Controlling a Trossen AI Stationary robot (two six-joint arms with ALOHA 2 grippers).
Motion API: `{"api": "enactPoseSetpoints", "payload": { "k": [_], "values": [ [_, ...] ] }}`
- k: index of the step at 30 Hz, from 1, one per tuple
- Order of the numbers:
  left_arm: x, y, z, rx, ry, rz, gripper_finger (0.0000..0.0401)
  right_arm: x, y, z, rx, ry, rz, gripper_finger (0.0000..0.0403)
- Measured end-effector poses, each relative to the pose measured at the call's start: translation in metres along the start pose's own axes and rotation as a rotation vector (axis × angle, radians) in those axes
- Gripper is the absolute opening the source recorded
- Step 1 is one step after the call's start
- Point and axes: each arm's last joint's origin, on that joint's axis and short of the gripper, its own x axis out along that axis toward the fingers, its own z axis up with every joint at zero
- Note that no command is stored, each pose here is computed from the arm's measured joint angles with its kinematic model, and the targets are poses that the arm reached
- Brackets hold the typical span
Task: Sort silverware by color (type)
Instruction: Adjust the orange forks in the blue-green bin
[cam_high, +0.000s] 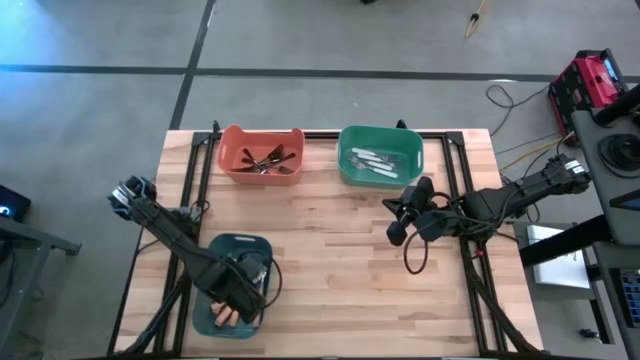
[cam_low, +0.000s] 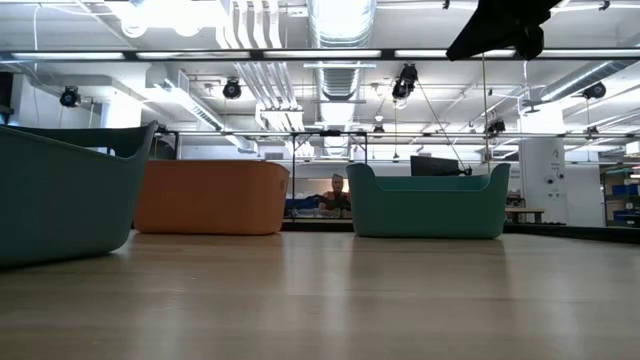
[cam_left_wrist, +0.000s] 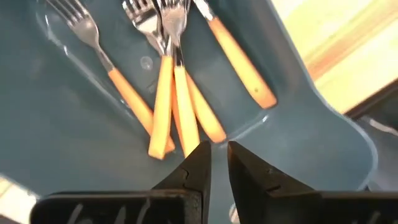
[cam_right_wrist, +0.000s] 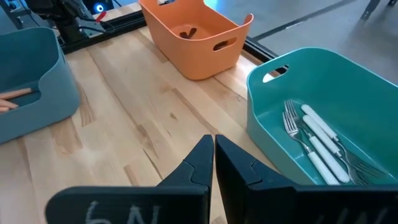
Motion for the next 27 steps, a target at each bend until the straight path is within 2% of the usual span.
{"api": "enactPoseSetpoints", "payload": {
  "k": [3,7,13,20,27],
  "values": [
    [0.005,0.004,0.001,0.004,-0.018,-0.013,0.0026,0.000,0.000,0.000,-0.003,-0.001,0.001,0.0009],
    [0.016,0.009,0.004,0.015,-0.065,-0.114,0.0003,0.000,0.000,0.000,-0.010,-0.002,0.001,0.0009],
    [0.034,0.019,0.008,-0.007,-0.081,-0.259,0.0001,-0.001,0.000,0.000,-0.010,-0.002,0.001,0.0009],
    [0.038,0.034,0.010,-0.047,-0.076,-0.272,0.0000,-0.001,0.000,0.000,-0.010,-0.002,0.001,0.0009],
    [0.042,0.033,0.018,-0.084,-0.094,-0.255,0.0000,-0.001,0.000,0.000,-0.010,-0.002,0.001,0.0009]
  ]
}}
